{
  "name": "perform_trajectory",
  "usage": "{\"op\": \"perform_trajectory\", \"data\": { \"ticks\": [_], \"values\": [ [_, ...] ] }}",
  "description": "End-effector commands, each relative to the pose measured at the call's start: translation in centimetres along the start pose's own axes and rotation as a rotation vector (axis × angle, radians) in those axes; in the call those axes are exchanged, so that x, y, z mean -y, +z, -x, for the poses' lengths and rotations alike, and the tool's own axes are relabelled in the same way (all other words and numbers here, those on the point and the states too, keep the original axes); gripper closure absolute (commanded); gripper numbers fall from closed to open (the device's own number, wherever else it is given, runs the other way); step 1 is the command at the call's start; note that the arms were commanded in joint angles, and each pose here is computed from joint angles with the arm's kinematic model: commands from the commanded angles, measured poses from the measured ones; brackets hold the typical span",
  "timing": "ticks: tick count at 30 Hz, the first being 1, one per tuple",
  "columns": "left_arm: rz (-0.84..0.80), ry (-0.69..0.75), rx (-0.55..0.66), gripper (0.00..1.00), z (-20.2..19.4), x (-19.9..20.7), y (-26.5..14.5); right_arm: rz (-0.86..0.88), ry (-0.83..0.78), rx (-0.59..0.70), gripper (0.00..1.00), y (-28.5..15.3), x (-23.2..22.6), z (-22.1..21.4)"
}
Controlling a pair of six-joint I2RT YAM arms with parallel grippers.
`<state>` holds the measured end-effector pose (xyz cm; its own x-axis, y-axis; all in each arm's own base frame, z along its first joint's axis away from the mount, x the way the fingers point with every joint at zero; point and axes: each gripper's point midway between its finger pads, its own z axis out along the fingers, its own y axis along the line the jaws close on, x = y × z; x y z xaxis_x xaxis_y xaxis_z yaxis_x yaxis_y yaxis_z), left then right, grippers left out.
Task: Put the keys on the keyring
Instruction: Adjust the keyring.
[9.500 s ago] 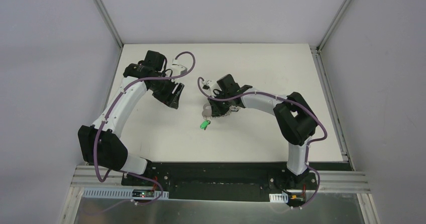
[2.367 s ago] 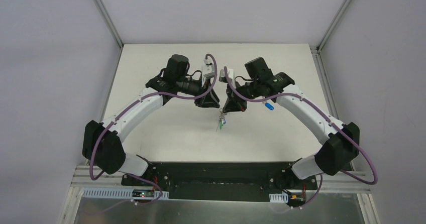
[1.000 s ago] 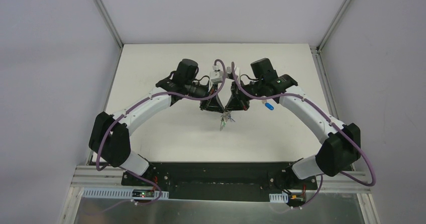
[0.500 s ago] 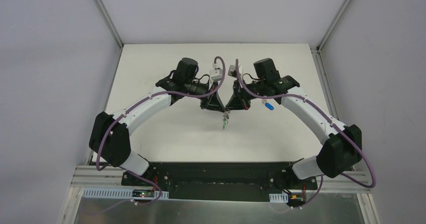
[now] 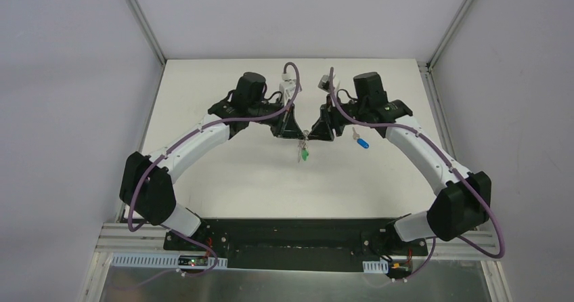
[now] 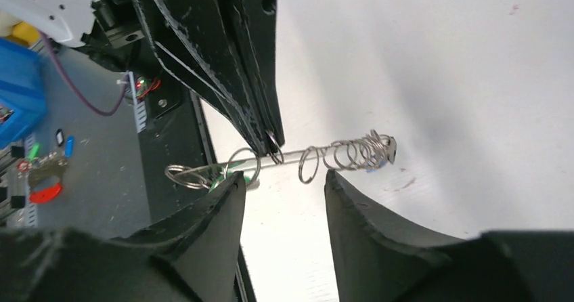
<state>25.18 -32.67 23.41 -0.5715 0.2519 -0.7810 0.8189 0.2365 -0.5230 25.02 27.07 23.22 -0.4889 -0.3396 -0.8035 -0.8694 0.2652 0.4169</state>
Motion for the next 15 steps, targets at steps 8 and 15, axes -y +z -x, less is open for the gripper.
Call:
{"op": "perform_trajectory", "data": {
  "ticks": [8,15],
  "values": [
    [0.320,-0.131,0.100,1.00,3.2,-2.5,-2.6,-0.126,-0.093,0.093,0.36,-3.9,-0.6,5.0],
    [0.381,-0.188,0.114,1.00,3.5,-3.1,-3.1,-0.150,-0.069,0.067,0.31,-2.3,0.5,4.2]
  ]
}}
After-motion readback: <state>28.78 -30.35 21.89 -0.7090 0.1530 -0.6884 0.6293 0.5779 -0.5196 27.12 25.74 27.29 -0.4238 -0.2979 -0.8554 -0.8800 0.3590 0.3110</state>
